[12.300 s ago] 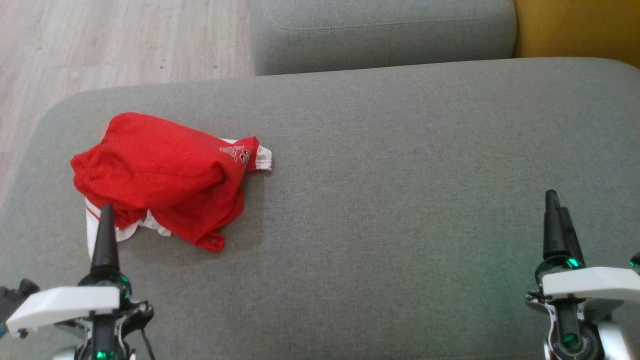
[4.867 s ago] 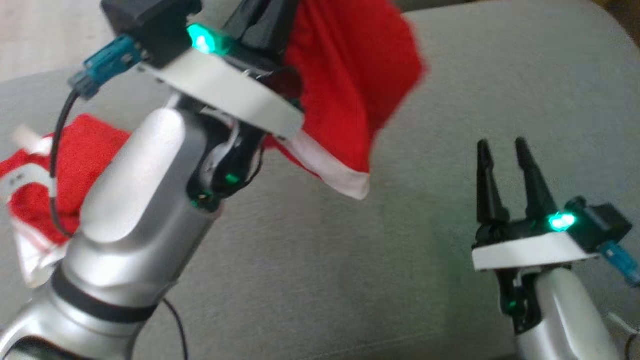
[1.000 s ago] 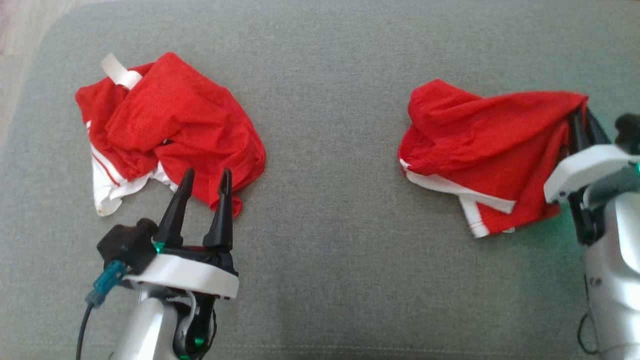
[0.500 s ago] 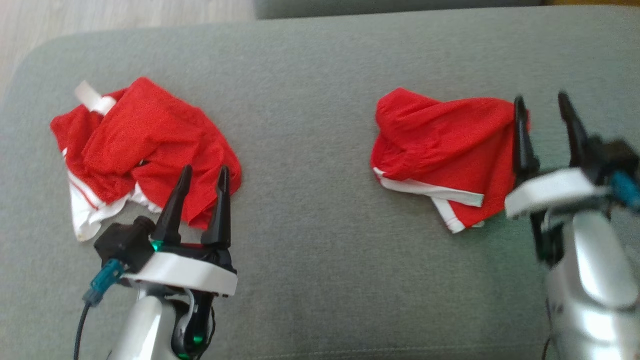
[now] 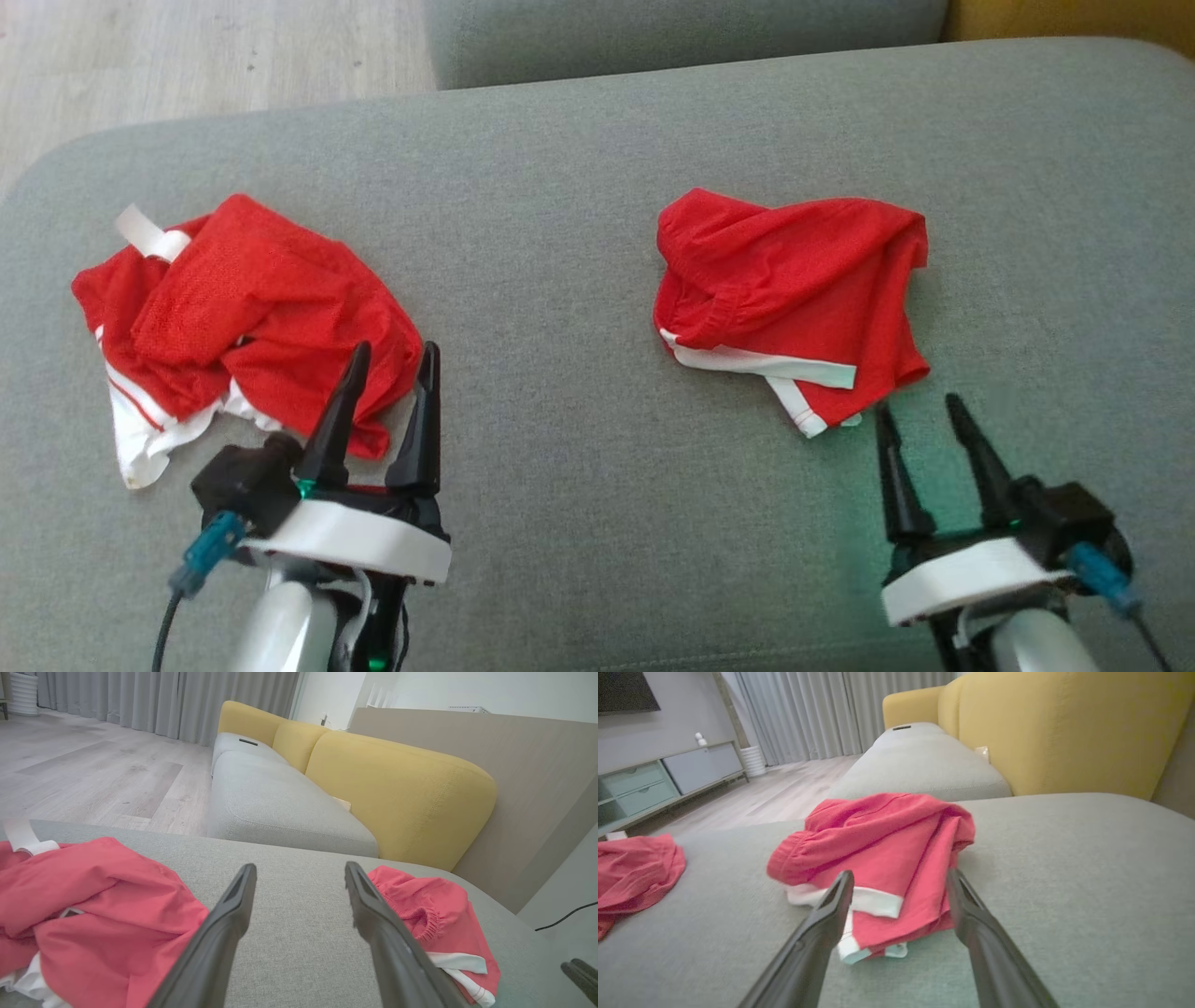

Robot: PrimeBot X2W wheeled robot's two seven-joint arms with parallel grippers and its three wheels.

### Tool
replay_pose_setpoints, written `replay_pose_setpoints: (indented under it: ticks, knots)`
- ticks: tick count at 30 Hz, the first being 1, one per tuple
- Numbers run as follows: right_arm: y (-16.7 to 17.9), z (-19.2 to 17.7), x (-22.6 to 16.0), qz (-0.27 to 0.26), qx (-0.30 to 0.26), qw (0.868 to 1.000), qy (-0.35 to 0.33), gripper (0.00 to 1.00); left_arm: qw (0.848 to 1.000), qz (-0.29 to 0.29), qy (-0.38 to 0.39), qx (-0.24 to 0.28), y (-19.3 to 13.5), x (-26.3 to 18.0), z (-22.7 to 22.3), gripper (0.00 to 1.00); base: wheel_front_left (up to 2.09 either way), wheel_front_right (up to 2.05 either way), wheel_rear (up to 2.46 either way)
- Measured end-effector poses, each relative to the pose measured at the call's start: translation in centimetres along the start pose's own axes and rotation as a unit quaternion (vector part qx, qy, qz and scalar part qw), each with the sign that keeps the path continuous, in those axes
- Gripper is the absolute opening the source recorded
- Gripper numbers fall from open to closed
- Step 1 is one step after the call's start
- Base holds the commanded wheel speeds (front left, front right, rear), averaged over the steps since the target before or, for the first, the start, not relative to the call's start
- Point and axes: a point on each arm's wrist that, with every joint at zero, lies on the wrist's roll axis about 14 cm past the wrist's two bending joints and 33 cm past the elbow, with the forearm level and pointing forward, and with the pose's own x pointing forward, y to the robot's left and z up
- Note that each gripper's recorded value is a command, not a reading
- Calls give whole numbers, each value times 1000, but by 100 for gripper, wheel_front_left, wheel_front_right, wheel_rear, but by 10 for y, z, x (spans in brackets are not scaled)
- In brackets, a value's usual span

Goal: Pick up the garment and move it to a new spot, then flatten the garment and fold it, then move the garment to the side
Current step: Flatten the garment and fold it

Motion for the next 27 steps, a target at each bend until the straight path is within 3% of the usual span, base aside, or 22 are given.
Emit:
replay_pose_setpoints:
  ticks: [5,14,25,26,27]
  knots:
    - [11,-8,3,17,-3,1000,13,100,1000,3,6,-1,2,0,-4,100,0,0,0]
    - [36,-46,27,78,-76,991,81,100,1000,24,20,-4,17,-1,-14,100,0,0,0]
    - [34,-76,41,86,-93,983,134,99,998,50,22,-2,35,-4,-15,100,0,0,0]
    - [34,-76,42,86,-93,983,135,88,999,50,23,-2,35,-4,-15,100,0,0,0]
    - [33,-76,42,85,-92,983,135,24,999,49,23,-2,34,-3,-15,100,0,0,0]
